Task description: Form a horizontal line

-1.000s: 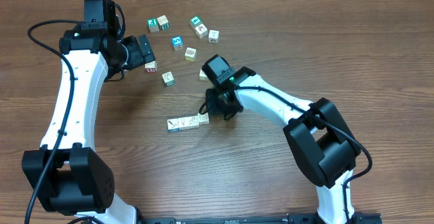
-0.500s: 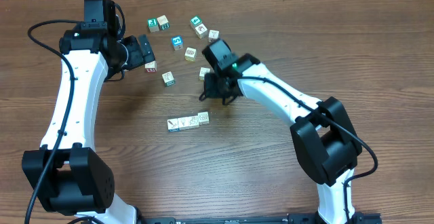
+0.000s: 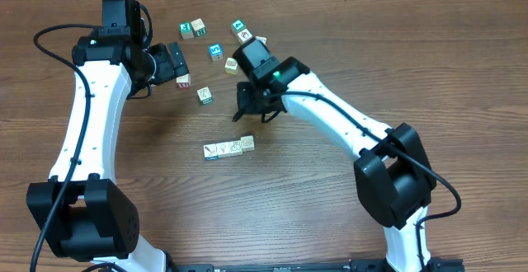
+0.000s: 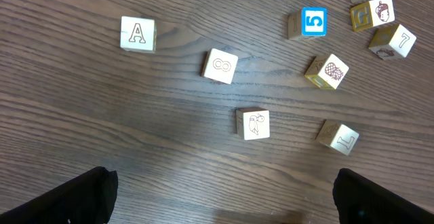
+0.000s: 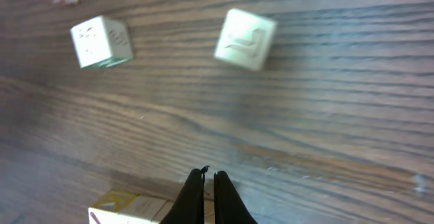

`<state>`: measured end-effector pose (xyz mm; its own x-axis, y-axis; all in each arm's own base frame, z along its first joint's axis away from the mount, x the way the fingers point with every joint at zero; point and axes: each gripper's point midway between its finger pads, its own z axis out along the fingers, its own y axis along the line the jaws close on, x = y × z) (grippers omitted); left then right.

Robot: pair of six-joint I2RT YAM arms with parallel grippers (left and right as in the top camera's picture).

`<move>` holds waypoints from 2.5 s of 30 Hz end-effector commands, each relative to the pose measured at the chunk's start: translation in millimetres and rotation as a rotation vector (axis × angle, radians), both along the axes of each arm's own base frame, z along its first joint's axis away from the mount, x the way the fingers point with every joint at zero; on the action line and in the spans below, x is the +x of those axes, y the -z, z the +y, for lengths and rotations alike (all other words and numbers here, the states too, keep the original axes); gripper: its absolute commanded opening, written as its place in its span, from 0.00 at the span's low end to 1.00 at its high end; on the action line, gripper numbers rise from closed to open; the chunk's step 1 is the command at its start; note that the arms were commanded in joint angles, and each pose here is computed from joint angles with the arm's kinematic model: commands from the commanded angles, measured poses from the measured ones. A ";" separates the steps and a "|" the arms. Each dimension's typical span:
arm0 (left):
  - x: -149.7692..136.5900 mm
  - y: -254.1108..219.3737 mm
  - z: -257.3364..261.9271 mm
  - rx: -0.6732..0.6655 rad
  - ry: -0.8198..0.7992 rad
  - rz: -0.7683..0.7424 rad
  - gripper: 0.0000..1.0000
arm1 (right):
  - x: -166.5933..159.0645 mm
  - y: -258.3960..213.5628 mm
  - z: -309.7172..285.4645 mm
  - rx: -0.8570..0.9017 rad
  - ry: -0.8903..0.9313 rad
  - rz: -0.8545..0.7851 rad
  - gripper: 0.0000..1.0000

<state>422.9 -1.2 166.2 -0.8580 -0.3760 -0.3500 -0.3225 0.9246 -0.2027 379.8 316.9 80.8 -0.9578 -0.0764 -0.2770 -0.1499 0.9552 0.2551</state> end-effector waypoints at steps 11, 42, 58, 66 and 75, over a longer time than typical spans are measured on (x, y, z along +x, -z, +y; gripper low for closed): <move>3.1 -5.6 -0.1 0.003 0.007 -0.018 0.99 | -11.7 32.4 10.6 -0.098 -0.039 0.004 0.04; 3.1 -5.6 -0.1 0.003 0.007 -0.018 1.00 | -25.1 70.2 19.0 -0.104 -0.070 0.089 0.04; 3.1 -5.6 -0.1 0.003 0.007 -0.018 1.00 | -32.0 71.2 18.7 -0.099 -0.078 0.122 0.04; 3.1 -5.6 0.0 0.004 0.007 -0.018 1.00 | -34.1 71.8 16.8 -0.107 -0.078 0.131 0.04; 3.1 -5.6 -0.1 0.003 0.007 -0.018 1.00 | -36.5 71.8 18.0 -0.098 -0.082 0.143 0.04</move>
<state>422.9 -1.2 166.2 -0.8580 -0.3760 -0.3500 -0.3225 0.9246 -0.2027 345.5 329.4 6.4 -0.9785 -0.1626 -0.1266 -0.1827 0.9688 0.1677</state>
